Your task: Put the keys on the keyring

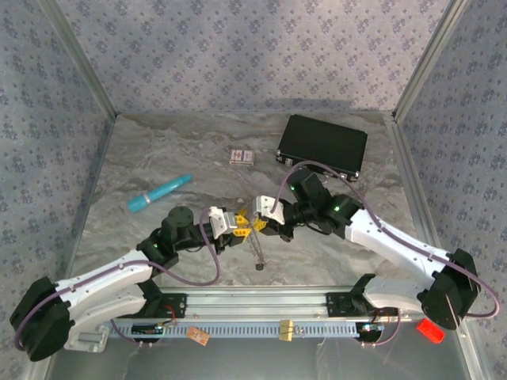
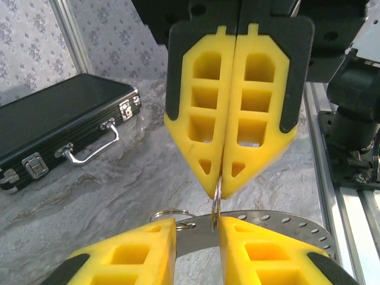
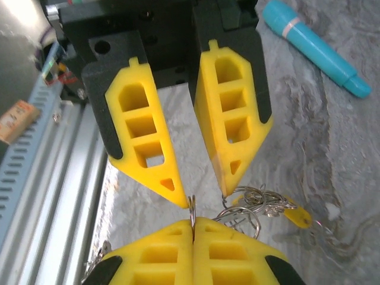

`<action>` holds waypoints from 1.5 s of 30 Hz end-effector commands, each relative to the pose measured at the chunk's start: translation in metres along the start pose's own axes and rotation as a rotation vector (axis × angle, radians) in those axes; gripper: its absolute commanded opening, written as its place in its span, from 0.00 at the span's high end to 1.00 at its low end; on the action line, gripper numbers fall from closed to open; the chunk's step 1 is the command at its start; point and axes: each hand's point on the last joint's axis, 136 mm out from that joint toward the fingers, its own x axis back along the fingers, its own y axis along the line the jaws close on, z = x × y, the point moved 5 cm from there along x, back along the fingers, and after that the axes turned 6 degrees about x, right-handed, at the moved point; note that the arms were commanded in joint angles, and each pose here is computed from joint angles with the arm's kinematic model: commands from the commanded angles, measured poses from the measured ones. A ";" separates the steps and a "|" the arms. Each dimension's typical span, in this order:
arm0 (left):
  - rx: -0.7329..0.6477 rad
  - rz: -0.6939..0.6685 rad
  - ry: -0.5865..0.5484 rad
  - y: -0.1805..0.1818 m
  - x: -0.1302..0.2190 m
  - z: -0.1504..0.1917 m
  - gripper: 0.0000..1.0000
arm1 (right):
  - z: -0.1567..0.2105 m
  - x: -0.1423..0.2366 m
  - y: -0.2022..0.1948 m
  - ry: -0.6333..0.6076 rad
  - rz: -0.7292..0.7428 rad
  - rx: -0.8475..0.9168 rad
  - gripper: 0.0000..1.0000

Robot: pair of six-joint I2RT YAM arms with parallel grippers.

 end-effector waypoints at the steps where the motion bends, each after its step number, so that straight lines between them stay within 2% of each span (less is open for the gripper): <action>1: -0.029 -0.012 0.019 0.002 -0.001 -0.007 0.75 | 0.009 0.003 0.001 0.181 -0.009 0.048 1.00; 5: -0.032 0.004 0.027 0.001 -0.004 -0.008 0.75 | 0.001 0.002 -0.002 0.225 -0.008 0.072 1.00; 12: -0.026 0.036 0.029 0.000 -0.009 -0.008 0.76 | -0.020 0.000 -0.005 0.182 -0.005 0.098 1.00; 21: -0.028 0.058 0.005 -0.003 -0.009 -0.010 0.78 | -0.025 -0.009 -0.003 0.158 -0.016 0.083 1.00; 26: -0.032 0.074 0.003 -0.005 -0.008 -0.009 1.00 | -0.028 -0.007 0.000 0.123 -0.026 0.084 1.00; 27: -0.032 0.077 0.005 -0.006 -0.008 -0.008 1.00 | -0.033 -0.003 -0.001 0.094 -0.016 0.087 1.00; 28: -0.033 0.080 0.000 -0.006 -0.007 -0.008 1.00 | -0.024 -0.004 0.003 0.077 -0.023 0.061 0.93; 29: -0.036 0.080 -0.008 -0.007 -0.007 -0.007 1.00 | -0.025 0.002 0.001 0.022 -0.008 0.047 0.79; 30: -0.037 0.082 -0.018 -0.007 -0.006 -0.007 1.00 | -0.024 0.006 0.001 -0.027 -0.004 0.030 0.72; 32: -0.039 0.079 -0.062 -0.008 -0.004 -0.010 1.00 | -0.019 0.016 0.000 -0.154 0.006 -0.019 0.66; 35: -0.034 0.079 -0.132 -0.008 -0.003 -0.015 1.00 | -0.014 0.022 0.004 -0.303 -0.008 -0.050 0.65; 37: -0.035 0.093 -0.161 -0.010 -0.003 -0.017 1.00 | -0.010 0.020 0.005 -0.341 -0.005 -0.055 0.65; 45: -0.020 0.142 -0.185 -0.015 -0.004 -0.017 1.00 | 0.007 0.009 0.000 -0.301 0.022 -0.088 0.67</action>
